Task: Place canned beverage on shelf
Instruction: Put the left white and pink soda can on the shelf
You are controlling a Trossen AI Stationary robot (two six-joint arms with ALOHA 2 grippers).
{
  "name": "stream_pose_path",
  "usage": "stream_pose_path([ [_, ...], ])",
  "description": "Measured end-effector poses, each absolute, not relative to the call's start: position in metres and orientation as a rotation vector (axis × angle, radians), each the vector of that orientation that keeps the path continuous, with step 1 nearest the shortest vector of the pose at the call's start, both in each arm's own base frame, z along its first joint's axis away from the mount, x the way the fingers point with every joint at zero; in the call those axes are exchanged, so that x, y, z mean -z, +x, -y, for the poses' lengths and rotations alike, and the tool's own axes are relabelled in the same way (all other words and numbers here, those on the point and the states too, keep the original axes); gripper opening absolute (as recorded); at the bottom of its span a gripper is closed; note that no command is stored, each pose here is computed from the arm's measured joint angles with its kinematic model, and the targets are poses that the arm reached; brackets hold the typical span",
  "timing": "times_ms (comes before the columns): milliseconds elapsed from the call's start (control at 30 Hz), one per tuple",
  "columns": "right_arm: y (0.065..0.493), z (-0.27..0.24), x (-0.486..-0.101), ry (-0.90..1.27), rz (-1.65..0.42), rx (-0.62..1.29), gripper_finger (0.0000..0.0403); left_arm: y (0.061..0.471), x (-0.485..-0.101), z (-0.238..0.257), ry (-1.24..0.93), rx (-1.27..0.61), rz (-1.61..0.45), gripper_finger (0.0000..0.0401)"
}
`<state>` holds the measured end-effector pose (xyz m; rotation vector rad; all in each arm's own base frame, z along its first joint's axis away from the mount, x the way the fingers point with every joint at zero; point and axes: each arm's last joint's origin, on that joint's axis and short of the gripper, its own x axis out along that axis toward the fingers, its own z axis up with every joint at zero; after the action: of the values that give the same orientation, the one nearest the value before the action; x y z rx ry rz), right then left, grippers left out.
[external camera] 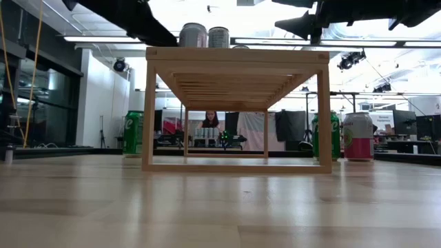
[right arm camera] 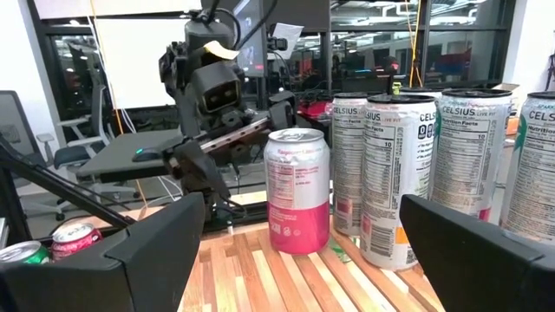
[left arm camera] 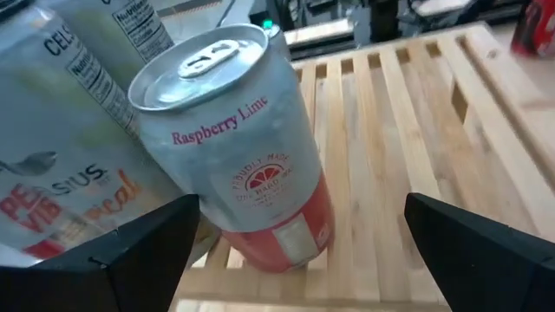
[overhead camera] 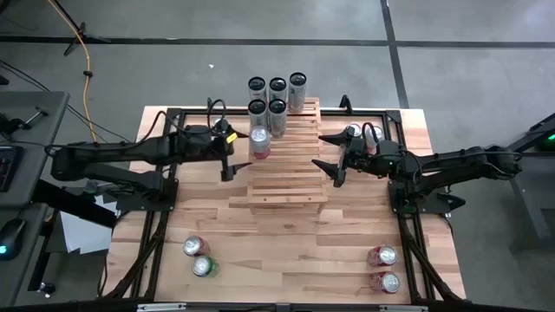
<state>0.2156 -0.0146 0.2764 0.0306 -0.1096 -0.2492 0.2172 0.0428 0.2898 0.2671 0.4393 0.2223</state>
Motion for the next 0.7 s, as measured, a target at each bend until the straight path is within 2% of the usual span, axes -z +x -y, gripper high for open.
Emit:
stream_pose_path([
  [500, 0.216, 0.015, -0.276, 0.027, 0.104, 0.249, 0.0374, 0.239, -0.277, -0.063, 0.216, -0.256, -0.42, 0.0399],
  [700, 0.216, 0.015, -0.276, 0.027, 0.103, 0.249, 0.0374, 0.246, -0.275, -0.065, 0.132, -0.269, -0.385, 0.0399],
])
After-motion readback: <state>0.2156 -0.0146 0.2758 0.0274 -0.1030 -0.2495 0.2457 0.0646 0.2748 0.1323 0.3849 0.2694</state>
